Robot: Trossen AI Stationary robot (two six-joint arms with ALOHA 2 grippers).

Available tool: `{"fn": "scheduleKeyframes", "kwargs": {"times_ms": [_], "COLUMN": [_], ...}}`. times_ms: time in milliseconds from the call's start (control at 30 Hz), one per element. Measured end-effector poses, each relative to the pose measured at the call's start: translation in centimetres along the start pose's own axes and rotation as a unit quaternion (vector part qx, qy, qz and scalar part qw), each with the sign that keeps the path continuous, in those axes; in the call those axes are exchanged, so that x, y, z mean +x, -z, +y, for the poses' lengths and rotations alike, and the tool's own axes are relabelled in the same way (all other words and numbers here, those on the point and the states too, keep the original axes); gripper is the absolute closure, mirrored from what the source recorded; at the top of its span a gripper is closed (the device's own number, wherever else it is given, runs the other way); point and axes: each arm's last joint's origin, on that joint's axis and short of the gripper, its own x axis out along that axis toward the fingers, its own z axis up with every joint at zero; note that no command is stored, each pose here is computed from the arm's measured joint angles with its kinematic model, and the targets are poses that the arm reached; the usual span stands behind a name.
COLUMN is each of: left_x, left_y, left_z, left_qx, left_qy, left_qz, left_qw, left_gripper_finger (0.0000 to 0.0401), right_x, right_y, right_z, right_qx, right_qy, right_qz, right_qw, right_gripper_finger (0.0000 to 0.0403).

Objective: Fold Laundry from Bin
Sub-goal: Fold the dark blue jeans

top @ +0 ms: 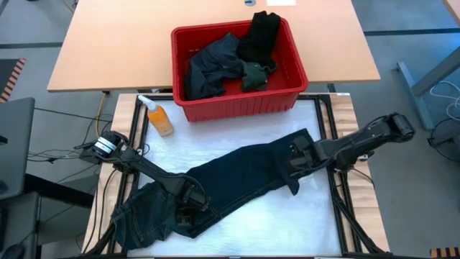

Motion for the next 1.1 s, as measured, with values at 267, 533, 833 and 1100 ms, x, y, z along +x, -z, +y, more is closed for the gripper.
{"fn": "scheduleKeyframes", "kwargs": {"times_ms": [267, 533, 833, 1100], "left_x": [0.0, 0.0, 0.0, 0.0], "left_y": [0.0, 0.0, 0.0, 0.0], "left_z": [0.0, 0.0, 0.0, 0.0], "left_qx": [0.005, 0.0, 0.001, 0.004], "left_qy": [0.001, 0.001, 0.001, 0.001], "left_qz": [0.0, 0.0, 0.001, 0.001], "left_qw": [1.0, 1.0, 1.0, 1.0], "left_gripper_finger": [0.0266, 0.0266, 0.0266, 0.0266], "right_x": [3.5, 5.0, 3.3, -1.7], "right_y": [1.8, 1.6, -0.2, -4.5], "right_z": [-0.7, -0.5, -0.6, -2.3], "right_qx": [0.019, 0.012, -0.014, -0.076], "right_qy": [-0.059, -0.117, -0.127, -0.024], "right_qz": [0.017, 0.016, -0.012, -0.004], "right_qw": [0.998, 0.993, 0.992, 0.997], "right_gripper_finger": [0.0133, 0.0162, 0.0381, 0.0382]}}
